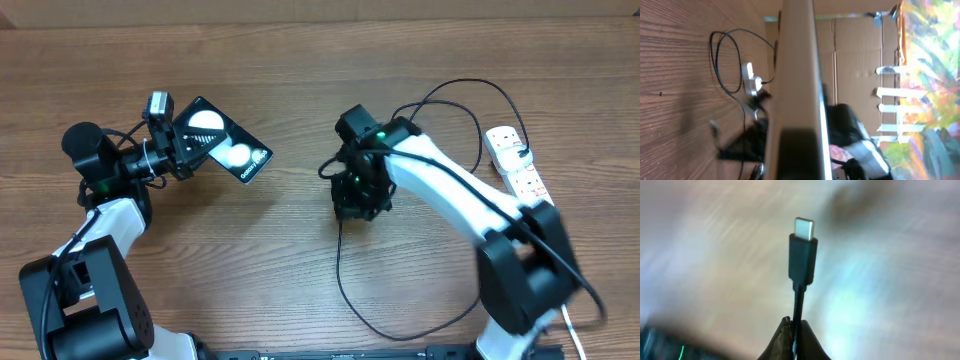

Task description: Plug charger to phone and switch on socket

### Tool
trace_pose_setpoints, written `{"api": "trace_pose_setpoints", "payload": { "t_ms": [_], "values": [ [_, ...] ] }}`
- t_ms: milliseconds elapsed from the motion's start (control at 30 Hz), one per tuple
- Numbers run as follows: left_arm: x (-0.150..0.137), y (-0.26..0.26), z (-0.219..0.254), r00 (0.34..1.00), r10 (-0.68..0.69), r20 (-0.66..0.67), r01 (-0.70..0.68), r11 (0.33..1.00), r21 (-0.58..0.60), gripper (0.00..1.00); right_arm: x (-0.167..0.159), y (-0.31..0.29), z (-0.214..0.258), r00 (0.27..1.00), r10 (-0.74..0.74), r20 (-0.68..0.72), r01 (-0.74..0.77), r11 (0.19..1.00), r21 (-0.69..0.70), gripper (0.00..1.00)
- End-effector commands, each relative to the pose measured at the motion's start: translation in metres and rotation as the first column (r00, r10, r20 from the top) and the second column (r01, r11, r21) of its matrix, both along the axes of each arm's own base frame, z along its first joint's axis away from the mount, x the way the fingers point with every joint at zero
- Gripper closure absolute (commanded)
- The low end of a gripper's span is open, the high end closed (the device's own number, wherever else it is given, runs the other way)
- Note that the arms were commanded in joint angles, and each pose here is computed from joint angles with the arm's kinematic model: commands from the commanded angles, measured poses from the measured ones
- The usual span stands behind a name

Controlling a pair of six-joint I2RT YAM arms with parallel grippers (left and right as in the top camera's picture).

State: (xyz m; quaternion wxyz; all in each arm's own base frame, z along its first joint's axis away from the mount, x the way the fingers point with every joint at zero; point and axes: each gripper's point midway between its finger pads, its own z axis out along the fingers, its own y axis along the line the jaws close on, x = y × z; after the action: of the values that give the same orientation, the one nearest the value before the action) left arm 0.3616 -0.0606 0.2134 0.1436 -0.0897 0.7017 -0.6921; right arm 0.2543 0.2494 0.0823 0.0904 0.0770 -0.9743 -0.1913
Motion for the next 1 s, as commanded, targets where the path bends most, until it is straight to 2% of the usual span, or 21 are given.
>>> {"api": "trace_pose_setpoints", "payload": {
  "t_ms": [0, 200, 433, 600, 867, 967],
  "values": [
    [-0.001, -0.008, 0.009, 0.994, -0.043, 0.099, 0.040, 0.999, 0.033, 0.96, -0.037, 0.028, 0.067, 0.960, 0.262, 0.101, -0.280, 0.925, 0.258, 0.96],
    [-0.004, -0.025, 0.009, 0.987, -0.091, 0.132, 0.086, 0.995, 0.044, 0.96, -0.078, 0.035, 0.096, 0.922, 0.377, 0.084, -0.380, 0.846, 0.373, 0.96],
    [-0.012, -0.051, 0.009, 0.976, -0.163, 0.146, 0.157, 0.986, 0.049, 0.96, -0.096, 0.044, 0.095, 0.888, 0.447, 0.103, -0.452, 0.814, 0.364, 0.96],
    [-0.018, -0.070, 0.009, 0.958, -0.218, 0.185, 0.210, 0.976, 0.062, 0.96, -0.094, 0.034, 0.086, 0.883, 0.458, 0.100, -0.467, 0.839, 0.281, 0.96],
    [-0.020, -0.074, 0.008, 0.946, -0.231, 0.228, 0.219, 0.973, 0.077, 0.96, -0.067, 0.000, 0.088, 0.883, 0.444, 0.150, -0.449, 0.893, -0.003, 0.96],
    [-0.020, -0.074, 0.008, 0.946, -0.230, 0.226, 0.218, 0.973, 0.076, 0.96, -0.062, 0.002, 0.102, 0.876, 0.441, 0.195, -0.449, 0.894, -0.002, 0.96]
  ]
}}
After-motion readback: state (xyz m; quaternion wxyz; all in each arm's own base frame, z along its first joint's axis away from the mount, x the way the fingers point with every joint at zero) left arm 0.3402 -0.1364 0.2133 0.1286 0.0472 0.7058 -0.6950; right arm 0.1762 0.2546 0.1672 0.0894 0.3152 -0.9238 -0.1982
